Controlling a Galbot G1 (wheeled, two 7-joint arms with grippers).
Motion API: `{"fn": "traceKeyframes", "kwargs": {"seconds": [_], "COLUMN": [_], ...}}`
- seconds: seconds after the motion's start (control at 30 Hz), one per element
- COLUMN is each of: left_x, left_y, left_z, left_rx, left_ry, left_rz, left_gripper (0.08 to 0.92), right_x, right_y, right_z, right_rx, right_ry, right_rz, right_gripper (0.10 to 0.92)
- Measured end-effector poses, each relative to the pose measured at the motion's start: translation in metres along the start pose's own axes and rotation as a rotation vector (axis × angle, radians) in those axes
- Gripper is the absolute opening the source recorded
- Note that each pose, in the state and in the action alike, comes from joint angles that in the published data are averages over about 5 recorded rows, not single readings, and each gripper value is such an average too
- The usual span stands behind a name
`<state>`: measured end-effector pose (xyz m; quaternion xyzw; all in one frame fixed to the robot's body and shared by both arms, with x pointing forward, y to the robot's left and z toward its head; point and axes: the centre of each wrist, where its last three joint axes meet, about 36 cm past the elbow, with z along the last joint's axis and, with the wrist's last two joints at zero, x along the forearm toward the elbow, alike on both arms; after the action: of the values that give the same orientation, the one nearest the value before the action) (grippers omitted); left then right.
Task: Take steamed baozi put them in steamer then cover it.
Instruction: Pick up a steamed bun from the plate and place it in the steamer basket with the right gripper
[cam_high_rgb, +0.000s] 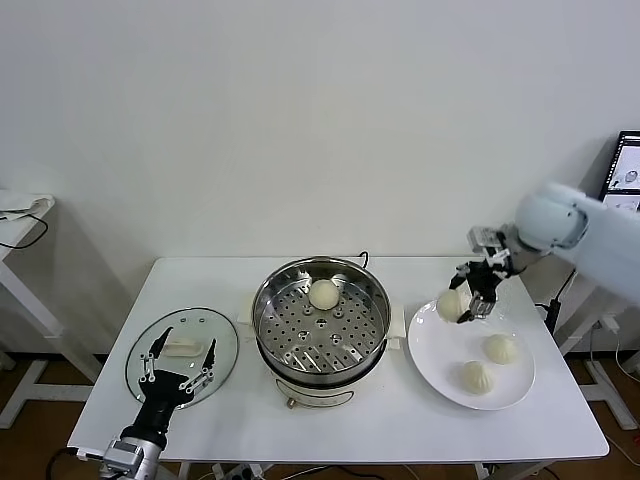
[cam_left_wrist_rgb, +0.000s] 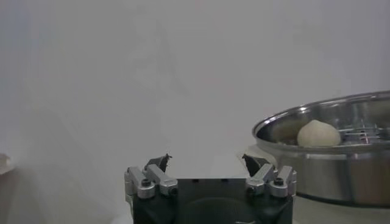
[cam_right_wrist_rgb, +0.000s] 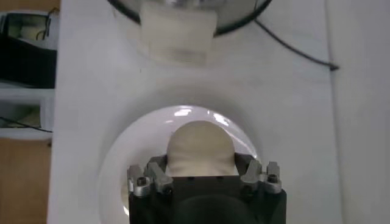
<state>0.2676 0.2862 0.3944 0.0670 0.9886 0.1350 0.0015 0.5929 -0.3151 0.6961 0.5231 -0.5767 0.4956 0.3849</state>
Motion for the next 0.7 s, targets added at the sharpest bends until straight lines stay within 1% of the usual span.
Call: {"fn": "traceKeyframes", "kwargs": {"seconds": [0.13, 0.3, 0.47, 0.7], "left_x": [0.001, 0.002, 0.003, 0.004], "left_y": [0.001, 0.004, 0.006, 0.01], "left_z": [-0.003, -0.008, -0.01, -0.011], "left_rx": [-0.006, -0.013, -0.017, -0.023], "left_ry": [-0.006, -0.015, -0.019, -0.02], "left_rz": [0.002, -0.003, -0.008, -0.02], "left_gripper": [0.823, 0.823, 0.823, 0.823], "right_x": [0.019, 0.025, 0.016, -0.014], "right_y": [0.007, 0.011, 0.009, 0.004], "right_z": [-0.036, -0.081, -0.127, -0.19], "right_rx": [0.022, 0.045, 0.074, 0.114], "right_ry": [-0.017, -0.021, -0.007, 0.014], "right_rz": [-0.001, -0.007, -0.015, -0.012], "right_gripper": [0.721, 0.721, 0.721, 0.721]}}
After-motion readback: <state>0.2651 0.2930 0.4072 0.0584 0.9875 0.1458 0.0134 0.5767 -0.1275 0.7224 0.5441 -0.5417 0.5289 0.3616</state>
